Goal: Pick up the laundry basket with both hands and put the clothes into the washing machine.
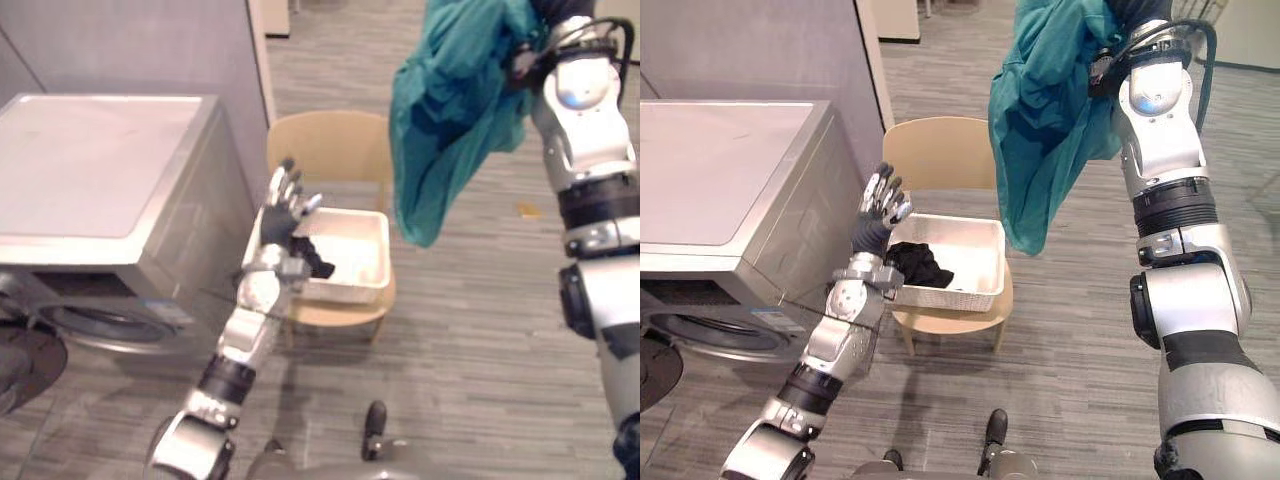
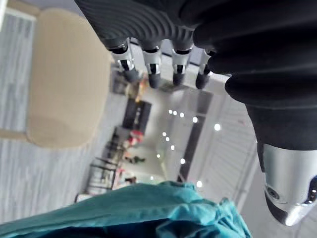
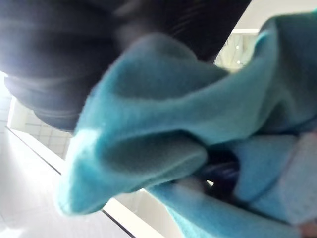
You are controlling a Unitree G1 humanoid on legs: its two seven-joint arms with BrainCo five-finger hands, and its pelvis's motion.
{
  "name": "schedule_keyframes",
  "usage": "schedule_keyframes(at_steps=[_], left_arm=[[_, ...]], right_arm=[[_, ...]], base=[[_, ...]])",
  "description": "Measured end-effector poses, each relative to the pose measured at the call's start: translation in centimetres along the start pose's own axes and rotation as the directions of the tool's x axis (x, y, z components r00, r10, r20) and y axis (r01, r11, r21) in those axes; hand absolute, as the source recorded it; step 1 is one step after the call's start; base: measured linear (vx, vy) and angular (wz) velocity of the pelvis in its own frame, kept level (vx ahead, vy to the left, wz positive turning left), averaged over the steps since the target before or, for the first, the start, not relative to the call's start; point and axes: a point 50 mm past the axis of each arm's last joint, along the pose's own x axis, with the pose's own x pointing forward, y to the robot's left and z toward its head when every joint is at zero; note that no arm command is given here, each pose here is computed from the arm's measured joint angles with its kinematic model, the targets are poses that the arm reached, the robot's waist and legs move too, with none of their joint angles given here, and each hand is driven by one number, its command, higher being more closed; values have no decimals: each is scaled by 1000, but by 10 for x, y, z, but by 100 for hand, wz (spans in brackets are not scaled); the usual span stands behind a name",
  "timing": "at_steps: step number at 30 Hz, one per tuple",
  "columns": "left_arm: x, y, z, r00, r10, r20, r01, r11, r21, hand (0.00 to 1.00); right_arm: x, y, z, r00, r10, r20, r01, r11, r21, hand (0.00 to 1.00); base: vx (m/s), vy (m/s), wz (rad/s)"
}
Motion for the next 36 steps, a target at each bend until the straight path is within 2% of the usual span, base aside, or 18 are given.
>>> schedule_keyframes(at_steps=[4,11,19,31,36], left_arm=[[19,-6,4,1000,-11,10,11,998,69,0],[47,-32,8,996,-92,-10,93,979,184,0],[69,-74,28,982,-189,26,181,965,191,0],[69,-115,32,948,-318,14,305,922,239,0],[57,-144,20,917,-397,-29,393,893,219,0]], right_arm=[[-1,7,8,999,21,39,-21,1000,20,100],[-20,28,-13,997,77,-6,-76,996,53,100],[-35,46,-17,992,124,1,-123,987,108,100],[-47,74,0,976,199,83,-211,963,170,100],[-49,78,3,974,204,98,-219,958,184,100]], base=[[-28,19,-17],[28,20,-9],[69,41,-5],[18,14,-2],[-7,2,-5]])
